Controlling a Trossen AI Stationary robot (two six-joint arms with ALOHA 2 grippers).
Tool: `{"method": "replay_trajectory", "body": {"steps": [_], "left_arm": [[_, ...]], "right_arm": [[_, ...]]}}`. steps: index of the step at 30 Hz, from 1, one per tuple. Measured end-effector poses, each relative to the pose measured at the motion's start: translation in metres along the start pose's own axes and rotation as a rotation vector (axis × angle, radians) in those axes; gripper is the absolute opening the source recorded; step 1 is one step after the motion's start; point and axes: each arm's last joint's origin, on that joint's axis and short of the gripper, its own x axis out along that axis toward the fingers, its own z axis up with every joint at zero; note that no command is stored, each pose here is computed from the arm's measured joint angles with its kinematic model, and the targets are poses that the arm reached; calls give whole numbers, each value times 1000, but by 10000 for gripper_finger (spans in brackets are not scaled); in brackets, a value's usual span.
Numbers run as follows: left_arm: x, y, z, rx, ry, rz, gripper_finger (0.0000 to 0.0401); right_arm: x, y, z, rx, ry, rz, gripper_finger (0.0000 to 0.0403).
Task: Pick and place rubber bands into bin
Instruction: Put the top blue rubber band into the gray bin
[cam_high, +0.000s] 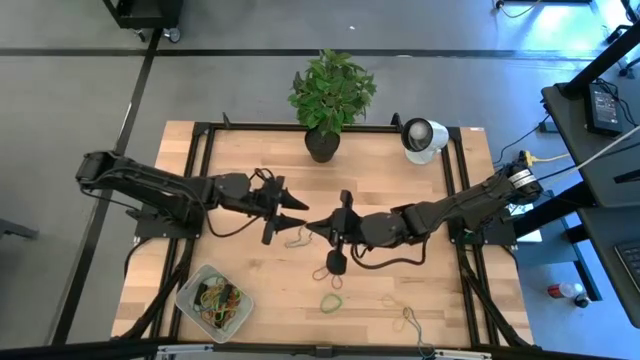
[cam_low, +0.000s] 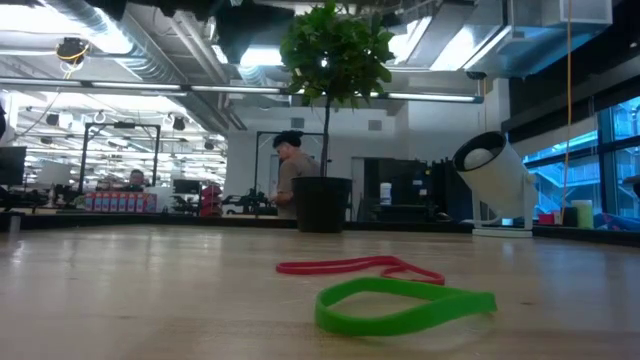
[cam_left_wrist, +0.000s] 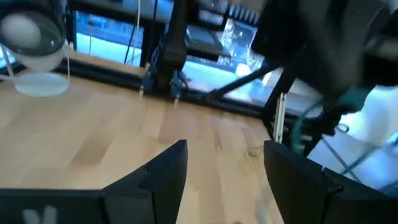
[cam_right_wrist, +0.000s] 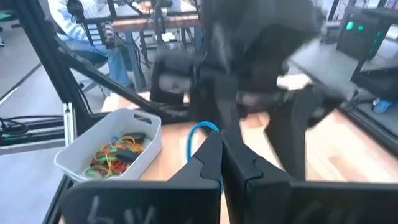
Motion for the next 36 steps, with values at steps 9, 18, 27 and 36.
{"method": "replay_trajectory", "body": {"steps": [9,18,27,36], "left_arm": [[-5,-5,15,3,-137,-47,205],[-3,-5,12,11,-115,-52,205],[-2,-4,7,10,-58,-33,205],[-2,-2,1,9,3,-12,193]], "right_arm": [[1,-5,-9,52,85,-29,2],[5,-12,-2,26,23,-76,2],[10,-24,5,27,-17,-111,2],[13,-30,7,14,-30,-122,2]]}}
